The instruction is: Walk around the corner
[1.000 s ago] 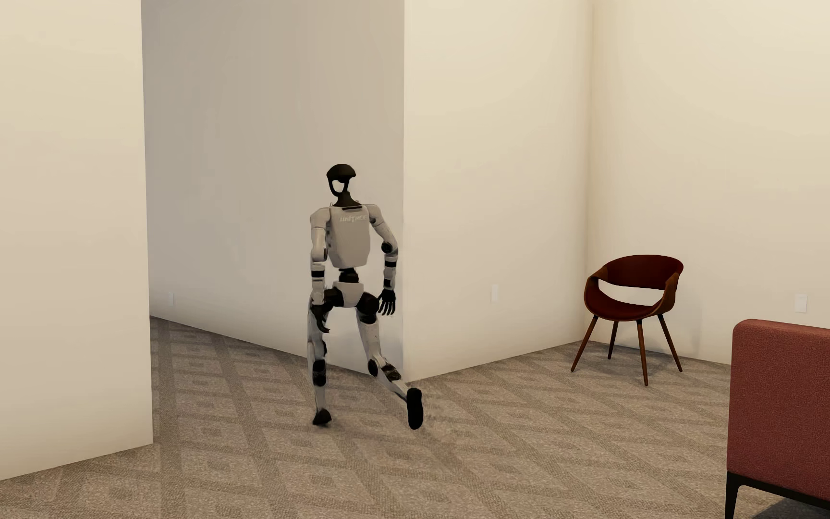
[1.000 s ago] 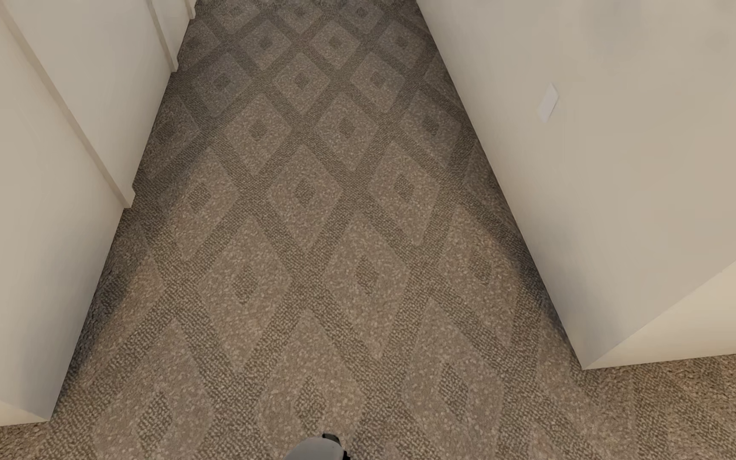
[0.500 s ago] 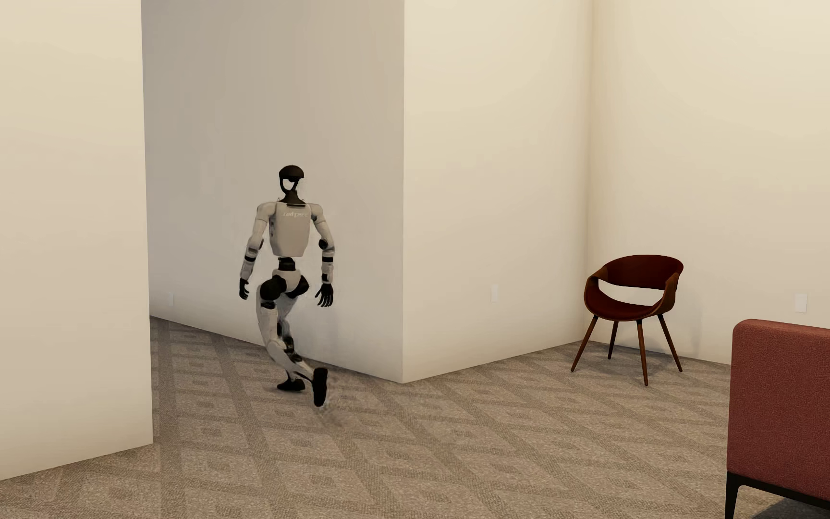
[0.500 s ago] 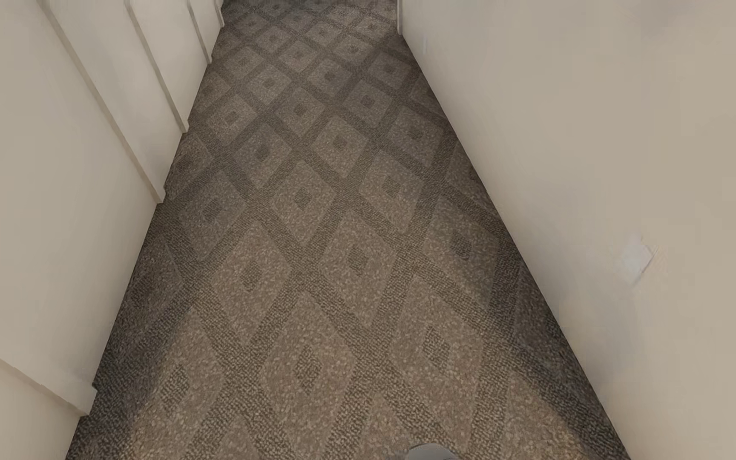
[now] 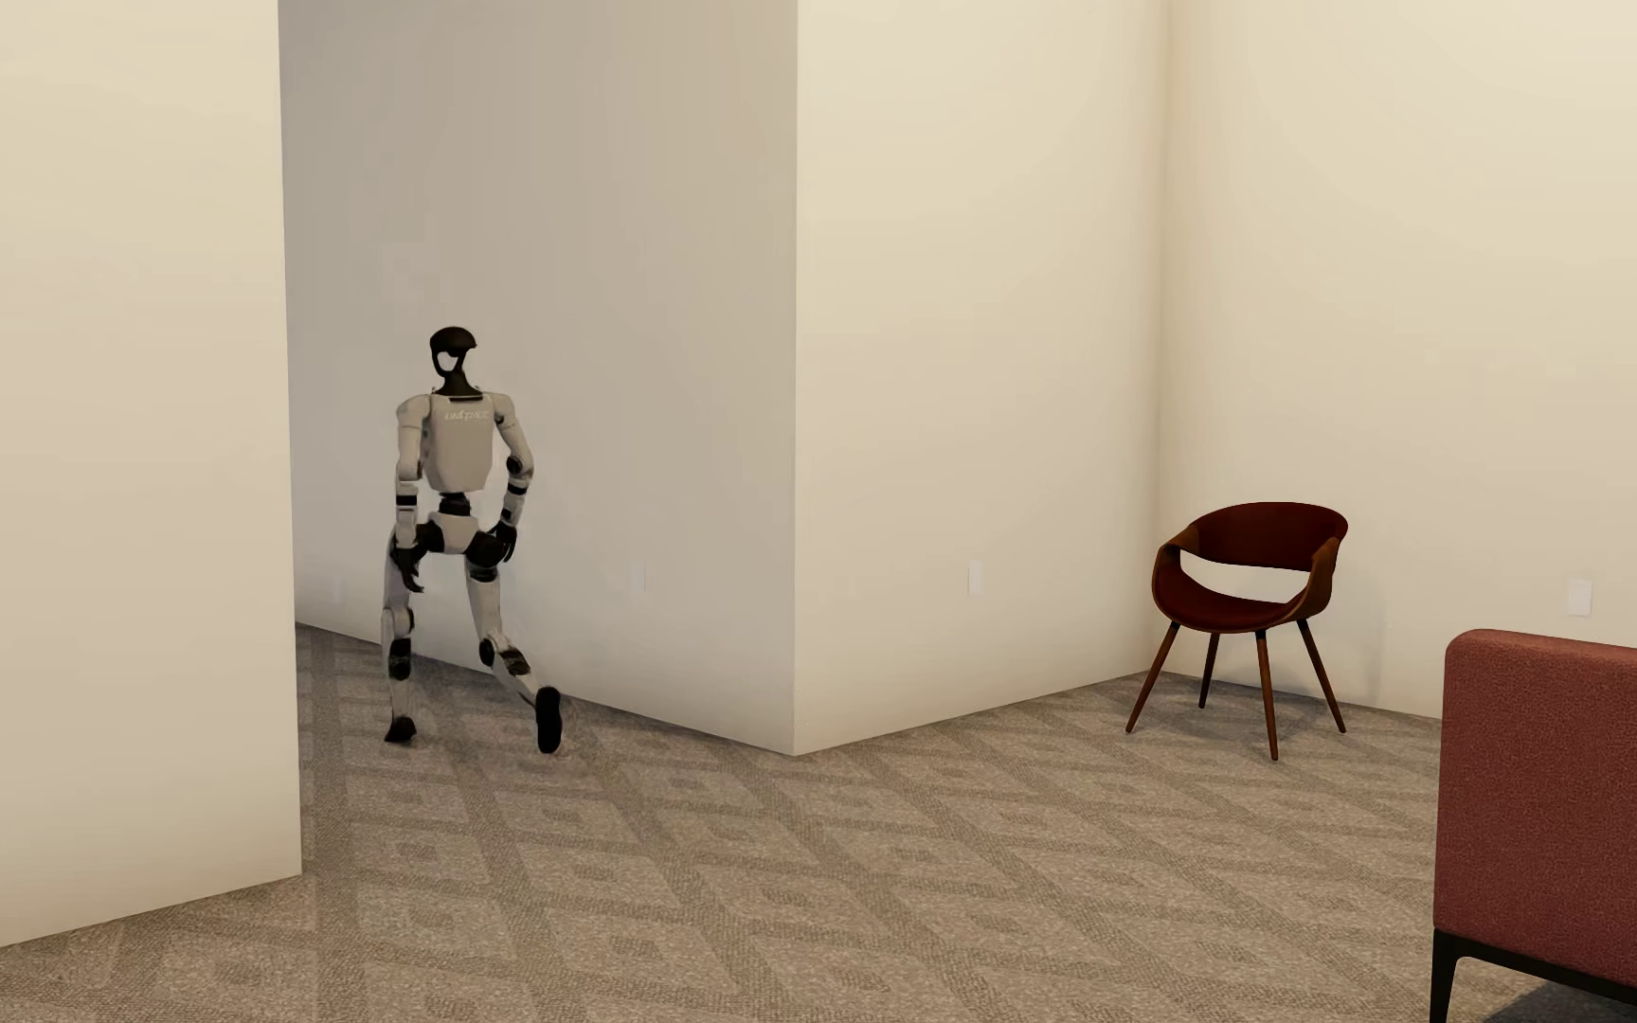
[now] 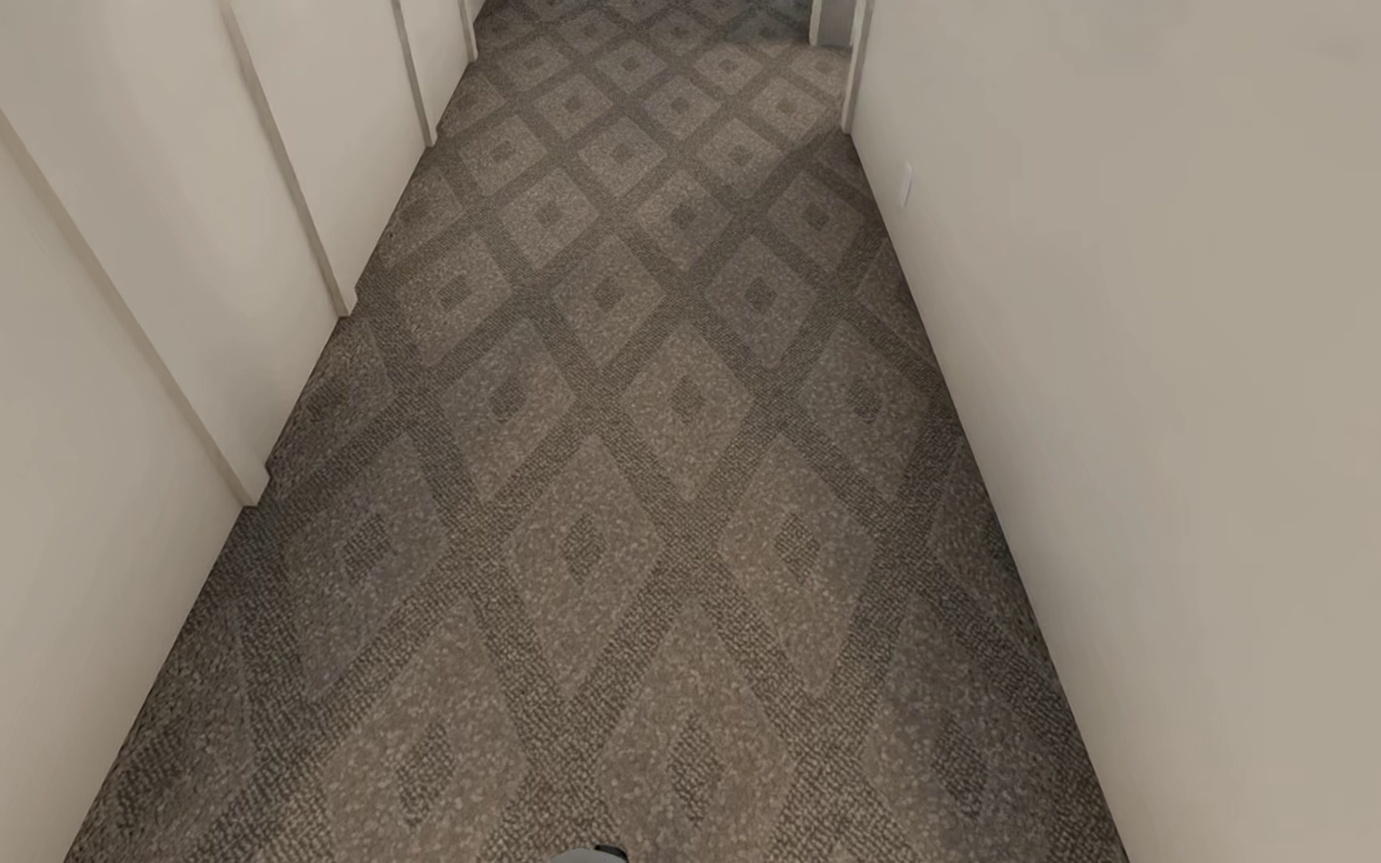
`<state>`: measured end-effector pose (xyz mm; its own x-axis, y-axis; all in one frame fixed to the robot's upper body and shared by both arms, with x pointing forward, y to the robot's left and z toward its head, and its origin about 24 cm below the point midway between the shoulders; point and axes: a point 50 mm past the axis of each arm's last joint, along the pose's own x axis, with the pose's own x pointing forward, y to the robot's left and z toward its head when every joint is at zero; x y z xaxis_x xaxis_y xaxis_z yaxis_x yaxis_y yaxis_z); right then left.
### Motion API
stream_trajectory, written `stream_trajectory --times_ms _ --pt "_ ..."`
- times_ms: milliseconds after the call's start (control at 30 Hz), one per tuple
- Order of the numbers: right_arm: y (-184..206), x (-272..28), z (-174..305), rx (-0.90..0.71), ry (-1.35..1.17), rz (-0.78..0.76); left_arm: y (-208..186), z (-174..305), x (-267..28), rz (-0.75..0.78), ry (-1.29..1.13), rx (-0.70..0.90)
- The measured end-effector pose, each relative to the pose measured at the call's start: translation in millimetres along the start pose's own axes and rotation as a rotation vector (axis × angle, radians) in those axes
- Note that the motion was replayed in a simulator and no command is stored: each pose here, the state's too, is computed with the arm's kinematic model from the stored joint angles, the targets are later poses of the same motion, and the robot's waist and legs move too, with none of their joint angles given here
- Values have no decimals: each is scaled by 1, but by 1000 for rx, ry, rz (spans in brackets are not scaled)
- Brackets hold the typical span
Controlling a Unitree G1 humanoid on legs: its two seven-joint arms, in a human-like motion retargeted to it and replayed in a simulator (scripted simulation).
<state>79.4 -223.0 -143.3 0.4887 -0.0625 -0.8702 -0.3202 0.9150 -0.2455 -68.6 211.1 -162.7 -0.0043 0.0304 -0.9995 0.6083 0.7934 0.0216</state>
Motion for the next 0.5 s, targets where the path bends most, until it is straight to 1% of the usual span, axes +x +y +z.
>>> stream_trajectory --times_ms 67,133,200,267,333,367,433,467,500 --pt "15 -1 -16 -66 72 64 22 31 3 55 -91 -12" --pt "27 -12 -45 -90 159 105 48 67 0 128 -224 -60" --pt "30 -24 -68 -96 226 119 78 113 -14 201 -399 -31" --pt "35 -34 -83 -97 269 135 112 153 -33 295 -550 -60" --pt "40 -41 -96 -85 313 145 142 183 -55 380 -667 -84" --pt "43 -44 -103 -92 345 156 150 192 -62 404 -701 -72" --pt "46 -49 -112 -107 382 174 150 188 -64 409 -706 -90" --pt "46 -53 -120 -99 422 169 140 181 -53 376 -666 -106" --pt "46 -56 -127 -132 459 184 123 165 -38 327 -590 -121"
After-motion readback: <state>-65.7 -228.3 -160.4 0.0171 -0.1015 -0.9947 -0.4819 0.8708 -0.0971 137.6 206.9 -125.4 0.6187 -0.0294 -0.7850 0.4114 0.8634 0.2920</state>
